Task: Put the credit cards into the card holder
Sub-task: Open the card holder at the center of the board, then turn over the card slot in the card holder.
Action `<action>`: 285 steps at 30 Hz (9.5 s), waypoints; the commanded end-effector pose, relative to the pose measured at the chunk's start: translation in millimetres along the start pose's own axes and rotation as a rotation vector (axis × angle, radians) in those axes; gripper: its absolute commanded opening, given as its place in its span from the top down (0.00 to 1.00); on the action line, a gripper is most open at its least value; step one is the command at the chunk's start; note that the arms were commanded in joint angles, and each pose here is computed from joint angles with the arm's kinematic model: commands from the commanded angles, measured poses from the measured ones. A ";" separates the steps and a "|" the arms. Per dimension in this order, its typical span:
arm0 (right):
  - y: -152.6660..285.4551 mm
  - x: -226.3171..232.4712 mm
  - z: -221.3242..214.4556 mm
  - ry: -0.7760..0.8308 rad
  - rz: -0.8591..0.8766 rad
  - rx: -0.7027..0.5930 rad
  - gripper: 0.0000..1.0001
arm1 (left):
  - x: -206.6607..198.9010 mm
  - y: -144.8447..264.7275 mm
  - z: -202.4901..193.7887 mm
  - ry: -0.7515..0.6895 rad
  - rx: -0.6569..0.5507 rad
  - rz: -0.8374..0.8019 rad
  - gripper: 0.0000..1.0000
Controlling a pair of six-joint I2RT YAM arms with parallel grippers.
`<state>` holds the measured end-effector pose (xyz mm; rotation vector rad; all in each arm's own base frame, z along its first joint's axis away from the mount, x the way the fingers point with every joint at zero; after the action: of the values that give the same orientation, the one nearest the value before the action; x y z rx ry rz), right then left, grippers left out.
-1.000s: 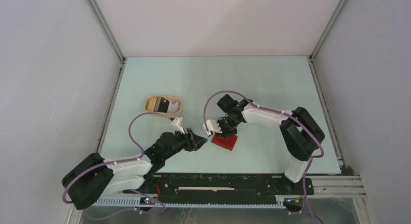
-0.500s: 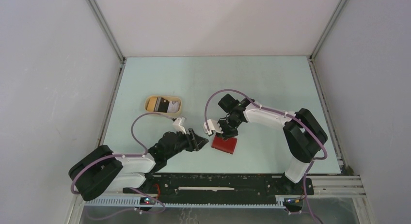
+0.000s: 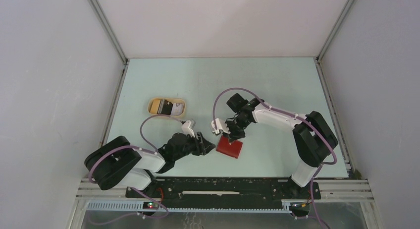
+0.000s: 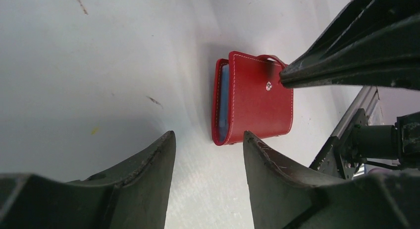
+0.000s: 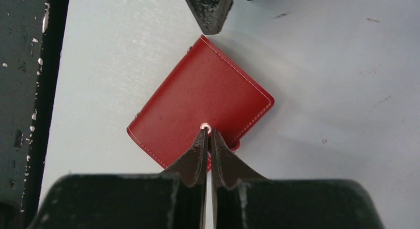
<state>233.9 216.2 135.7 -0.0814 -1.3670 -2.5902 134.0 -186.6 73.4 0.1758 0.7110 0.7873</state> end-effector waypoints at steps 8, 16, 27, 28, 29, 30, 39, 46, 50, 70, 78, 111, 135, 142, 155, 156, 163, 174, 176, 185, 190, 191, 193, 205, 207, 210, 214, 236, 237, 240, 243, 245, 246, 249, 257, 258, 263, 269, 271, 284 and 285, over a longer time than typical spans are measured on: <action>49.5 -15.2 5.3 -0.146 -0.063 -0.194 1.00 | -16.3 -4.4 21.0 -0.029 -0.097 -0.083 0.43; 74.7 -11.7 27.3 -0.266 -0.052 -0.335 1.00 | -17.5 1.3 22.6 -0.005 -0.120 -0.087 0.41; 82.4 -12.2 22.0 -0.343 -0.060 -0.373 1.00 | -15.9 5.8 23.3 -0.003 -0.148 -0.073 0.38; 80.5 -15.8 18.9 -0.364 -0.082 -0.359 1.00 | -16.3 5.7 23.6 -0.004 -0.147 -0.073 0.38; 79.9 -19.8 16.1 -0.384 -0.100 -0.351 1.00 | -16.3 5.5 23.9 -0.006 -0.146 -0.072 0.38; 79.8 -23.5 12.8 -0.408 -0.117 -0.346 1.00 | -16.5 5.3 24.0 -0.006 -0.145 -0.073 0.38; 82.8 -50.1 -28.5 -0.635 -0.360 -0.252 1.00 | -17.7 3.8 24.9 -0.010 -0.138 -0.080 0.40; 70.8 -59.8 -66.4 -0.797 -0.499 -0.087 1.00 | -18.3 5.5 25.5 -0.012 -0.145 -0.085 0.41; 66.2 -61.2 -80.5 -0.856 -0.498 -0.038 0.92 | -18.7 6.3 25.6 -0.011 -0.145 -0.089 0.41; 138.0 -10.8 -39.8 -0.651 -0.472 -0.369 0.48 | -24.9 20.5 30.4 -0.012 -0.183 -0.137 0.43; 127.5 25.6 -16.3 -0.428 -0.240 -0.441 0.48 | -30.8 18.0 29.2 -0.008 -0.166 -0.156 0.45; 50.5 58.5 -8.1 -0.056 -0.212 -0.162 0.28 | -23.1 22.1 10.6 -0.001 -0.211 -0.065 0.51; 16.8 58.2 0.2 -0.032 -0.257 -0.024 0.15 | 3.6 69.3 16.0 -0.073 -0.429 0.108 0.18; 2.5 47.9 3.1 -0.067 -0.356 0.023 0.05 | 3.0 64.2 11.4 -0.071 -0.387 0.095 0.19; -8.9 28.7 3.9 -0.095 -0.568 0.063 0.14 | 4.8 63.2 8.7 -0.060 -0.391 0.094 0.20; -7.8 27.5 4.6 -0.096 -0.584 0.063 0.17 | 5.1 63.0 8.2 -0.060 -0.390 0.094 0.21; 4.1 24.0 7.0 -0.113 -0.658 0.042 0.34 | 4.8 61.8 7.1 -0.057 -0.382 0.088 0.21; 29.5 9.9 -11.6 -0.276 -0.680 0.009 0.51 | 0.1 58.3 9.1 -0.054 -0.364 0.063 0.26; 30.9 6.6 -17.1 -0.322 -0.658 0.014 0.52 | -1.3 57.3 9.4 -0.051 -0.359 0.056 0.27; 28.1 -7.5 -35.4 -0.526 -0.548 0.027 0.61 | -15.1 47.3 17.5 -0.015 -0.331 -0.007 0.39; 22.9 -10.8 -41.1 -0.608 -0.463 0.029 0.75 | -29.4 34.5 28.6 0.007 -0.312 -0.064 0.49; 21.3 -10.8 -41.5 -0.623 -0.438 0.025 0.77 | -31.9 30.9 30.1 0.009 -0.304 -0.071 0.51; 18.9 -11.0 -41.4 -0.654 -0.388 0.017 0.82 | -35.7 21.6 32.0 0.014 -0.277 -0.079 0.55; 2.3 -16.4 -45.5 -0.857 -0.137 0.007 0.97 | -46.7 -31.9 34.1 0.055 -0.178 -0.091 0.69; 2.6 -18.0 -48.1 -0.876 -0.131 0.009 0.97 | -46.0 -40.1 31.8 0.065 -0.157 -0.080 0.70; 4.5 -19.9 -51.5 -0.897 -0.124 -0.001 0.97 | -41.7 -49.8 26.8 0.075 -0.130 -0.043 0.69; 5.9 -20.4 -52.8 -0.904 -0.122 -0.006 0.97 | -39.7 -55.6 25.6 0.060 -0.110 -0.019 0.63; 3.2 -19.9 -51.8 -0.901 -0.110 0.002 0.96 | -38.1 -69.9 28.3 0.022 -0.029 0.079 0.49; 3.4 -20.1 -52.0 -0.901 -0.111 0.003 0.96 | -37.0 -68.3 27.5 0.016 -0.024 0.091 0.49; 3.4 -20.4 -51.7 -0.900 -0.114 0.002 0.96 | -35.7 -66.0 27.4 0.007 -0.018 0.109 0.48; 2.9 -20.3 -52.0 -0.902 -0.113 0.004 0.95 | -35.8 -66.4 26.9 0.007 -0.012 0.107 0.48; 2.9 -20.4 -52.1 -0.901 -0.114 0.004 0.95 | -37.2 -68.3 25.9 0.008 0.000 0.095 0.48; 2.9 -20.4 -52.0 -0.903 -0.113 0.004 0.95 | -38.4 -69.9 26.3 0.009 0.003 0.087 0.48; 3.0 -20.4 -51.6 -0.903 -0.111 0.001 0.95 | -41.0 -73.7 25.7 0.014 0.010 0.061 0.48; 2.8 -18.8 -48.3 -0.912 -0.061 -0.013 0.95 | -50.7 -79.2 30.0 0.028 -0.008 -0.033 0.53; 2.8 -18.6 -47.6 -0.915 -0.052 -0.018 0.95 | -52.6 -79.9 30.6 0.032 -0.011 -0.052 0.54; 5.6 -18.2 -46.5 -0.927 -0.026 -0.042 0.94 | -59.1 -80.8 33.8 0.048 -0.033 -0.122 0.55; 10.7 -19.1 -47.2 -0.939 -0.010 -0.071 0.93 | -64.9 -73.2 40.3 0.053 -0.086 -0.178 0.59; 12.2 -19.2 -47.5 -0.944 -0.004 -0.079 0.91 | -67.8 -72.3 42.7 0.059 -0.099 -0.204 0.59; 31.3 -21.3 -50.3 -0.964 0.001 -0.150 0.78 | -71.9 -79.4 42.2 0.087 -0.101 -0.253 0.61; 33.2 -21.3 -50.6 -0.967 0.001 -0.157 0.77 | -72.2 -79.4 42.2 0.087 -0.101 -0.254 0.62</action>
<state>255.7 161.0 108.6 -1.5262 -1.4643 -2.6491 171.1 -279.5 98.6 0.0174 0.7677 0.6391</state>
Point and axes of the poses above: each gripper's point midway between its finger pads, its own y axis back along the fingers, its own x axis along the line the jaws close on, z = x × y, the point moved 10 cm from there along y, back along the fingers, and after that the axes turned 12 degrees about -y, right-handed, at the moved point
